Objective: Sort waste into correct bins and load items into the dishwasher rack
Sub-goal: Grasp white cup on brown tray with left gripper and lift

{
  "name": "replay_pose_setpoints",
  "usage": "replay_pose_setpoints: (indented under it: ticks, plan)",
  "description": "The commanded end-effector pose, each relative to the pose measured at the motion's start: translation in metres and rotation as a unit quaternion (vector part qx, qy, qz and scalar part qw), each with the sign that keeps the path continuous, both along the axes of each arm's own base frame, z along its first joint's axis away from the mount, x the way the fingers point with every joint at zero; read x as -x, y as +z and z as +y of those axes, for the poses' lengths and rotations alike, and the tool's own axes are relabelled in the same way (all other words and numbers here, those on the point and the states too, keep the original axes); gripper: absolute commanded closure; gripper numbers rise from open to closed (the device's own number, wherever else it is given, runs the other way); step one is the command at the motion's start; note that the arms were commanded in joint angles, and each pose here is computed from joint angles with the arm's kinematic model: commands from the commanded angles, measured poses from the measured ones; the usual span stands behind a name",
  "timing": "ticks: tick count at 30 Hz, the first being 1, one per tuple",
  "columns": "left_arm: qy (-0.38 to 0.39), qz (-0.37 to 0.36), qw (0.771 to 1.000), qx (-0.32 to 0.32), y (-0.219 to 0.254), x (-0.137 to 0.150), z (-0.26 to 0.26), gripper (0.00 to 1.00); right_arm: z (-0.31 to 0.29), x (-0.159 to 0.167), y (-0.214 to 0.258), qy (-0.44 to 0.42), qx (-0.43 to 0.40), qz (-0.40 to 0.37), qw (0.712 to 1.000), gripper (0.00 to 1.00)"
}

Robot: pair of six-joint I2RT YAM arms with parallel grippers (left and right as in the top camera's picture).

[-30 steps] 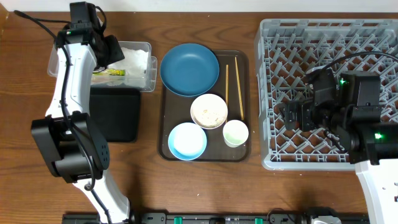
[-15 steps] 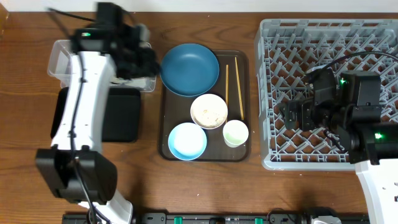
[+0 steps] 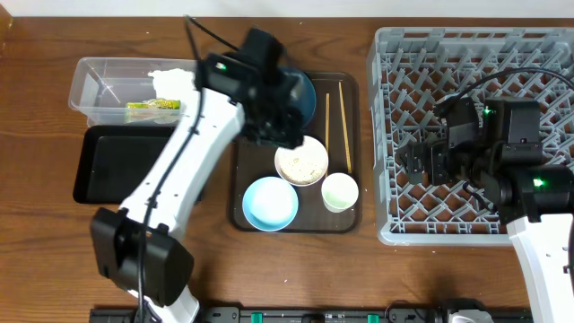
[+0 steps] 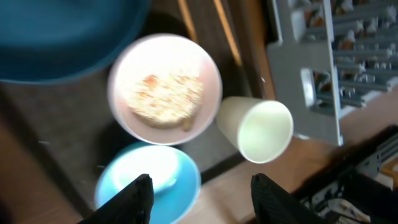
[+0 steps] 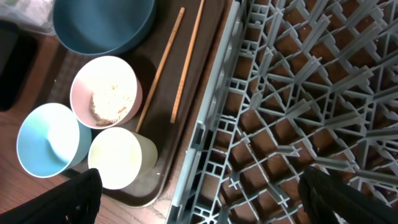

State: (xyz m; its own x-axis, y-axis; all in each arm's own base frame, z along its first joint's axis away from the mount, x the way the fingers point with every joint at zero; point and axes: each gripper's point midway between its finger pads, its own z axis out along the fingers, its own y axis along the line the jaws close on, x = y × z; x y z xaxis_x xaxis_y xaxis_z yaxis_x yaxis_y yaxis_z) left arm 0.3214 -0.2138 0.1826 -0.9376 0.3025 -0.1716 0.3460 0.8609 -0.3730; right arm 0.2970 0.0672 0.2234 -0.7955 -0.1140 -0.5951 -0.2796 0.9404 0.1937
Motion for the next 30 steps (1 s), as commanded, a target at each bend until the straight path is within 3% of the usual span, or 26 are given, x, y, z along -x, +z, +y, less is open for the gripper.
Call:
replay_pose_setpoints:
  ticks: [1,9,15,27,30]
  plan:
    - [0.0,0.039,0.999,-0.005,-0.017,0.022,-0.017,0.46,0.001,-0.003,0.009,-0.001,-0.008,-0.01,1.0,0.01]
    - [-0.008,0.059,0.998,-0.014,-0.059,0.052,-0.052,0.46,0.001,-0.003,0.008,-0.001,-0.008,-0.01,1.0,0.01]
    - [0.032,0.024,0.996,-0.08,-0.081,0.051,-0.049,0.46,0.001,-0.003,0.008,-0.001,-0.008,-0.009,1.0,0.01]
    - [0.035,0.023,0.995,-0.086,-0.112,0.051,-0.056,0.47,0.001,-0.001,0.007,-0.001,-0.008,-0.006,1.0,0.01]
    - [0.033,0.035,0.994,-0.096,-0.122,0.053,-0.055,0.53,0.001,-0.001,0.007,-0.001,-0.008,-0.006,1.0,0.01]
